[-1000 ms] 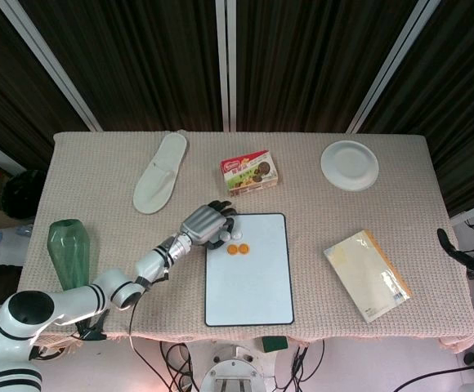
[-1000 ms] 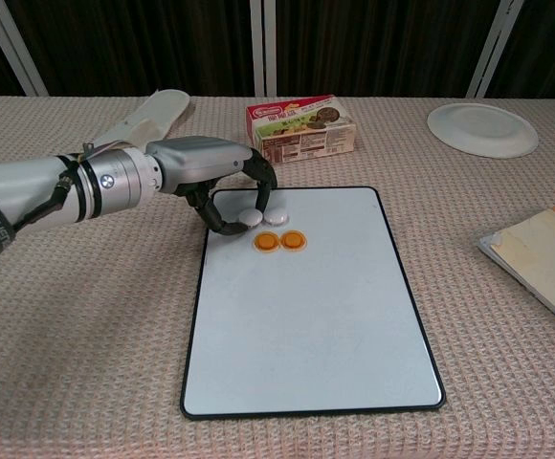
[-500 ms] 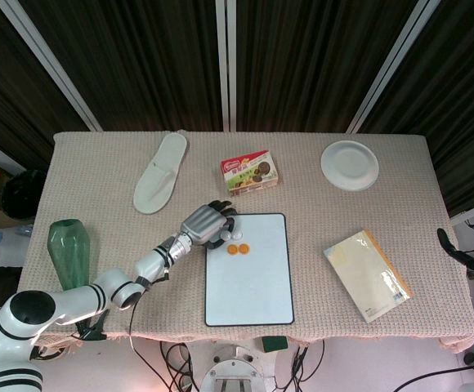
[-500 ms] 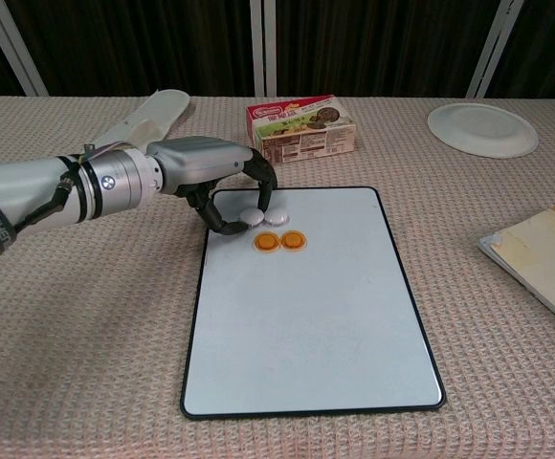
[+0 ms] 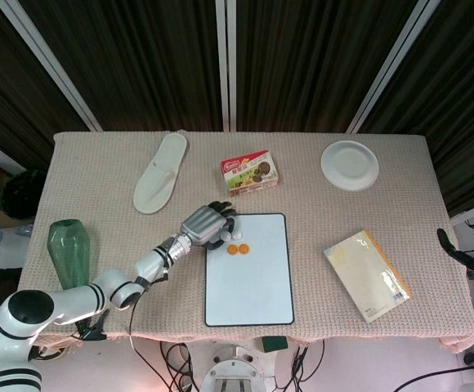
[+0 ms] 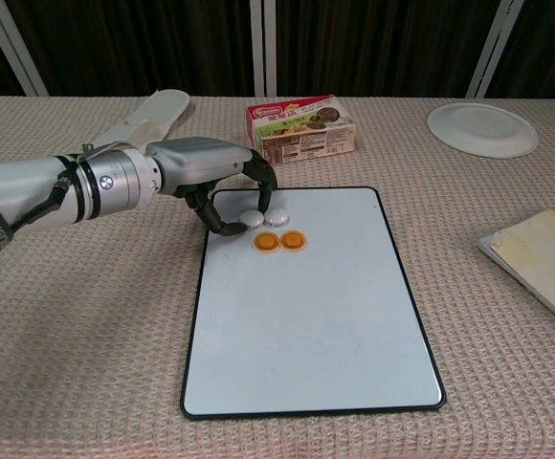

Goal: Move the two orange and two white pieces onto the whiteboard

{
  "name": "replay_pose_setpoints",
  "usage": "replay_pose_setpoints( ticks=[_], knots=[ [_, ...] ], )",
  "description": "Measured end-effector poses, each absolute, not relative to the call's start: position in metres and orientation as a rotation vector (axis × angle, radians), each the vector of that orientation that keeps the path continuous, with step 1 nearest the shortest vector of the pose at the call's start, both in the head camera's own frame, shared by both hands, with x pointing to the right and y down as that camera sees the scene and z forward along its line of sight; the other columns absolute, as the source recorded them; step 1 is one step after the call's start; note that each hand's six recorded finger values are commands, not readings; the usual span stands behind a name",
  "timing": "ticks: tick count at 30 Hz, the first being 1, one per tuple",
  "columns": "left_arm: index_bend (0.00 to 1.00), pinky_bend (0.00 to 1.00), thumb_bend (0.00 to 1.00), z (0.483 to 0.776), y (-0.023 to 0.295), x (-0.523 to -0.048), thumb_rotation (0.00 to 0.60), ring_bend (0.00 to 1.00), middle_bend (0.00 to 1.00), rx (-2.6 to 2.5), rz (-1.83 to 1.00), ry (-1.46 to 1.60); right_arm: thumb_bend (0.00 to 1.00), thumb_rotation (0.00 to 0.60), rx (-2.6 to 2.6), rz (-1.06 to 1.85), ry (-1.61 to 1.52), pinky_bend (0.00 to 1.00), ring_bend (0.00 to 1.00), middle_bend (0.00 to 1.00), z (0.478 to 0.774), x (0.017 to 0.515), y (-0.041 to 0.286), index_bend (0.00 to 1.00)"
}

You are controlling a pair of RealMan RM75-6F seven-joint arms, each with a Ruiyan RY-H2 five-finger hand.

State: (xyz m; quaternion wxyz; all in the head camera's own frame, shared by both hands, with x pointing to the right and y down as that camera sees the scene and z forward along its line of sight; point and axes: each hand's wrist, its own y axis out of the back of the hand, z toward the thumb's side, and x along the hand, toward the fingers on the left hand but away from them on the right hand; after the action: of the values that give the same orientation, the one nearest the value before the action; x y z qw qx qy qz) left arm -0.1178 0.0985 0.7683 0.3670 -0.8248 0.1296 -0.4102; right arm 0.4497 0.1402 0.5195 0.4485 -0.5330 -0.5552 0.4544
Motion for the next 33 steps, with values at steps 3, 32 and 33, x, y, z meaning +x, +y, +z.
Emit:
replay_pose_setpoints(
  ticks=[3,32,33],
  knots=[
    [0.22,0.15,0.31,0.769,0.0988,-0.1181,0.6,0.06,0.19,-2.119,-1.057,0.332,0.21,0.6,-1.318,1.124,-1.375,0.0,0.0,0.0,0.5194,0.4499,0.1402,0.0],
    [0.0,0.15,0.31,0.7679,0.0979,-0.117,0.6,0.06,0.19,-2.118,-1.048,0.344,0.21,0.6,-1.318,1.125,-1.374,0.0,0.0,0.0,0.5191,0.4497,0.1413,0.0],
    [0.0,0.15,0.31,0.768,0.0979,-0.1172,0.6,0.06,0.19,-2.118,-1.049,0.344,0.21,0.6,-1.318,1.125,-1.374,0.0,0.0,0.0,0.5192,0.4497,0.1413,0.0]
  ],
)
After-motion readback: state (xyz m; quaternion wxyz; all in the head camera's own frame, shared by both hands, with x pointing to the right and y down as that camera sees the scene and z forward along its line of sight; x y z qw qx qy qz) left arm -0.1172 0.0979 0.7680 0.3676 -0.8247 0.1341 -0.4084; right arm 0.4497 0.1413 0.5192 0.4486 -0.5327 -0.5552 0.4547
